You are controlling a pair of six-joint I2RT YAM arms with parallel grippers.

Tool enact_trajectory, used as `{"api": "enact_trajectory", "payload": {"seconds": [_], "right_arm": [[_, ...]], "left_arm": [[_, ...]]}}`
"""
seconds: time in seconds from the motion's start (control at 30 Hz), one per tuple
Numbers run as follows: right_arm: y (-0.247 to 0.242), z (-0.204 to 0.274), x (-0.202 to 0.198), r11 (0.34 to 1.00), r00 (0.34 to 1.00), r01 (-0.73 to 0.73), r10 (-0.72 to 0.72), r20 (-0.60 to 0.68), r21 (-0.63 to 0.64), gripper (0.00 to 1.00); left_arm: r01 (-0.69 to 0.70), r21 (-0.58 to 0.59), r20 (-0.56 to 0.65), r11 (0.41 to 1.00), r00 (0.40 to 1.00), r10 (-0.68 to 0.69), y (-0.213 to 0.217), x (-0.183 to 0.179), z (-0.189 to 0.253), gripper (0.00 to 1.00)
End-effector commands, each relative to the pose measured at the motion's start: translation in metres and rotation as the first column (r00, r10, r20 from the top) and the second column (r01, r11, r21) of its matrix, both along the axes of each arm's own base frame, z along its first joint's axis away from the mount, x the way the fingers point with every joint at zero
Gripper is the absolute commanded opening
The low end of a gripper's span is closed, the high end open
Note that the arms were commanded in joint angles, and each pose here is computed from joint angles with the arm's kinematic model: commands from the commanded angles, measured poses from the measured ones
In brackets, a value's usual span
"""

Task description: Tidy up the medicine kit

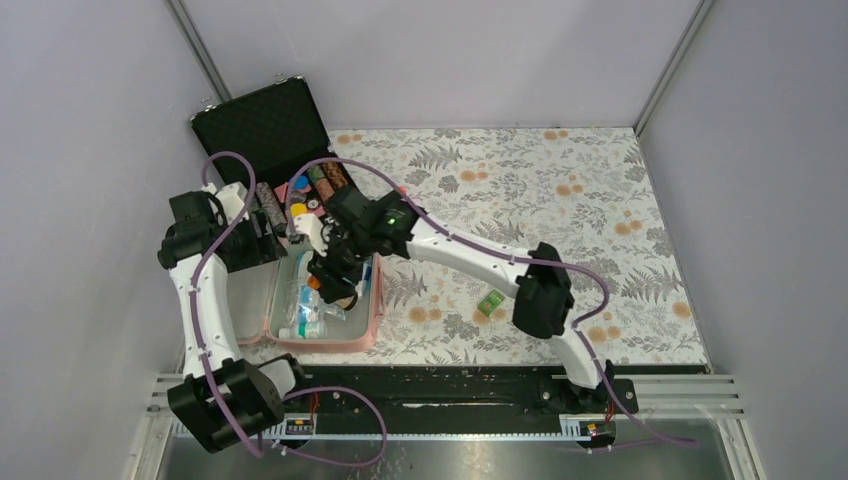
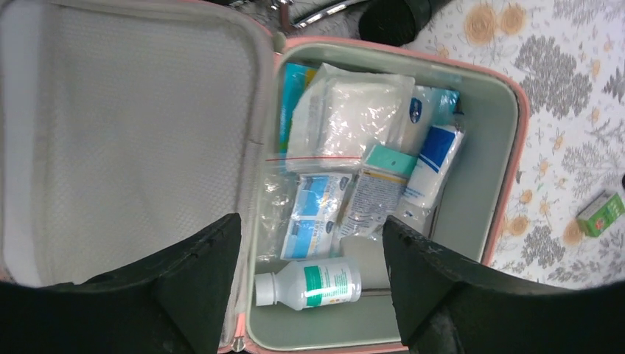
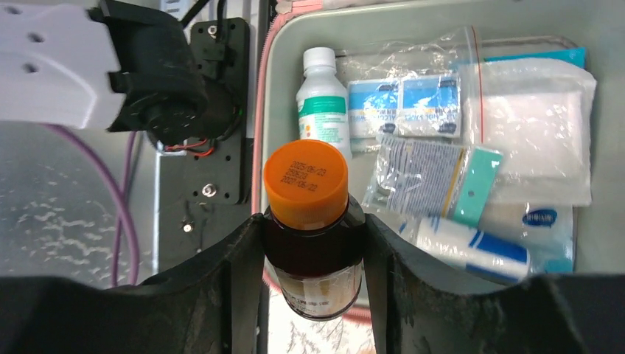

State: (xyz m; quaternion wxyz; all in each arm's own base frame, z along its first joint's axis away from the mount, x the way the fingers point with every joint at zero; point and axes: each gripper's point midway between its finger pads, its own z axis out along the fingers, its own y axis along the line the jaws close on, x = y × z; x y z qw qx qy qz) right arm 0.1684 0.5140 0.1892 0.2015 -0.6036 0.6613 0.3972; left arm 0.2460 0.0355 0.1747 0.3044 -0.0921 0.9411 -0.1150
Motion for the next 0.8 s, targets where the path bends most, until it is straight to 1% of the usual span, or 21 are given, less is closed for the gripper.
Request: {"api": "enact_trajectory", "payload": {"seconds": [0.0, 0.13, 0.27, 0.37, 0.57, 0.7, 0.77], "right_arm": [[0.014, -0.020, -0.003, 0.997, 0.995, -0.047, 0.052, 0.085, -0.068, 0.27], [0.017, -0.053, -0.016, 0.976, 0.967, -0.137, 0.169, 0.192, -0.170, 0.27], [0.004, -0.084, -0.030, 0.936, 0.935, -0.196, 0.268, 0.233, -0.292, 0.28], [-0.005, -0.095, -0.041, 0.908, 0.921, -0.228, 0.318, 0.224, -0.352, 0.28], [-0.016, -0.113, -0.053, 0.861, 0.909, -0.278, 0.379, 0.172, -0.425, 0.27], [-0.020, -0.130, -0.053, 0.836, 0.909, -0.281, 0.389, 0.148, -0.471, 0.28], [-0.019, -0.137, -0.051, 0.834, 0.915, -0.261, 0.375, 0.150, -0.486, 0.29]], "left_arm": [[-0.061, 0.030, 0.184, 0.998, 0.981, 0.054, 0.019, 0.015, 0.039, 0.70], [-0.092, 0.062, 0.215, 0.994, 0.974, 0.076, 0.037, 0.016, 0.046, 0.70], [-0.092, 0.064, 0.227, 0.994, 0.971, 0.075, 0.045, 0.016, 0.049, 0.70], [-0.081, 0.054, 0.224, 0.995, 0.972, 0.067, 0.045, 0.017, 0.046, 0.70], [-0.065, 0.017, 0.227, 0.998, 0.972, 0.060, 0.044, 0.022, 0.046, 0.70], [-0.067, 0.012, 0.234, 0.998, 0.970, 0.062, 0.044, 0.024, 0.047, 0.70], [-0.073, 0.015, 0.237, 0.997, 0.969, 0.067, 0.045, 0.024, 0.048, 0.70]]}}
